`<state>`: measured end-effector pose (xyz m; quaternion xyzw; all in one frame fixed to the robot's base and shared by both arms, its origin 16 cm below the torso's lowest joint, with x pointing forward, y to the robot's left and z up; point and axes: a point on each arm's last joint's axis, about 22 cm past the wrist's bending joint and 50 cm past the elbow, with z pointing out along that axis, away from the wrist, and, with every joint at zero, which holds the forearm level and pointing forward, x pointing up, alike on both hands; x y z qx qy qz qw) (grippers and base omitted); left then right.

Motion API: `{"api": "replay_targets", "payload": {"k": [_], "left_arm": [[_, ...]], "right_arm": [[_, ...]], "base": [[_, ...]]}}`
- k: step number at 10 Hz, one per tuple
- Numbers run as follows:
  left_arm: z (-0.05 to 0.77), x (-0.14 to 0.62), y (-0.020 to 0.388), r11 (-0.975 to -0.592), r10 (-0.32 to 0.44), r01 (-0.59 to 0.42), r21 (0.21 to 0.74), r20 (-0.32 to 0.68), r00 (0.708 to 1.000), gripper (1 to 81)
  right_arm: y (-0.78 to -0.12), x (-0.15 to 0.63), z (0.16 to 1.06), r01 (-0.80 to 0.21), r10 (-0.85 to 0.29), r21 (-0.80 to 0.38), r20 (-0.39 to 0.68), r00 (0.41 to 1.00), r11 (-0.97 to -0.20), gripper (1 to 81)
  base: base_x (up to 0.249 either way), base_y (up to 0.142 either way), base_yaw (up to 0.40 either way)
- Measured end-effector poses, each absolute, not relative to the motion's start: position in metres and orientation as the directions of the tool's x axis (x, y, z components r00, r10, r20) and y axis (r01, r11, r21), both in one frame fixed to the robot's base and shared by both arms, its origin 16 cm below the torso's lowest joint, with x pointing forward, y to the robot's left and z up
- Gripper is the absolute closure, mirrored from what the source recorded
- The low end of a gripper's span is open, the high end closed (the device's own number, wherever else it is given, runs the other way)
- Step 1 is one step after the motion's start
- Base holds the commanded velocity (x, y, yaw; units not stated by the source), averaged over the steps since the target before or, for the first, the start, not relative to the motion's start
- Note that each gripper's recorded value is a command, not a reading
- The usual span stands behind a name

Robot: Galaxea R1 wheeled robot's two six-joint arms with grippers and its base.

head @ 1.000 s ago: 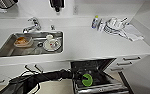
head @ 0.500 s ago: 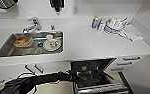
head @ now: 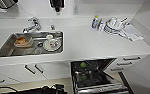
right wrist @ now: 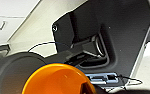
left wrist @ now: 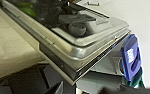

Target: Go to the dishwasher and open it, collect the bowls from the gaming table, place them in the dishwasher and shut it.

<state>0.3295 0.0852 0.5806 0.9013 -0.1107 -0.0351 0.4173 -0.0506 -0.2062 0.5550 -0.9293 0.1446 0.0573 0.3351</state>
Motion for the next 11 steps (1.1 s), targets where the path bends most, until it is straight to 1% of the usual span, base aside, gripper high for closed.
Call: {"api": "replay_targets", "payload": {"k": [1,2,4,6,7,10,11], "left_arm": [[0.577,0.295,0.1,-0.632,-0.233,-0.146,0.761,-0.007,0.972,1.0],[0.572,0.259,0.111,-0.636,-0.232,-0.12,0.763,-0.041,0.972,1.0],[0.558,0.185,0.136,-0.659,-0.22,-0.065,0.75,-0.108,0.97,1.0],[0.547,0.105,0.158,-0.686,-0.181,0.011,0.728,-0.184,0.966,1.0],[0.542,0.068,0.169,-0.701,-0.154,0.043,0.712,-0.21,0.966,1.0],[0.537,-0.038,0.208,-0.751,-0.084,0.109,0.651,-0.258,0.962,1.0],[0.535,-0.072,0.226,-0.774,-0.066,0.117,0.622,-0.264,0.962,1.0]], "right_arm": [[-0.209,-0.024,0.569,-0.291,-0.229,-0.635,-0.18,0.957,-0.716,81.1],[-0.226,0.002,0.581,-0.272,-0.232,-0.643,-0.149,0.961,-0.716,81.1],[-0.253,0.045,0.592,-0.24,-0.232,-0.643,-0.1,0.968,-0.727,81.1],[-0.239,0.107,0.609,-0.22,-0.262,-0.693,-0.046,0.964,-0.686,81.1],[-0.242,0.133,0.616,-0.217,-0.28,-0.703,-0.026,0.96,-0.677,81.1],[-0.272,0.205,0.627,-0.222,-0.342,-0.694,0.038,0.939,-0.685,81.1],[-0.285,0.229,0.632,-0.231,-0.37,-0.69,0.057,0.927,-0.686,81.1]], "base": [[0.0,0.0,0.0],[0.0,0.0,0.0],[0.0,0.0,0.0],[0.0,0.0,0.0],[0.0,0.0,0.0],[0.0,0.0,0.0],[0.0,0.0,0.0]]}}
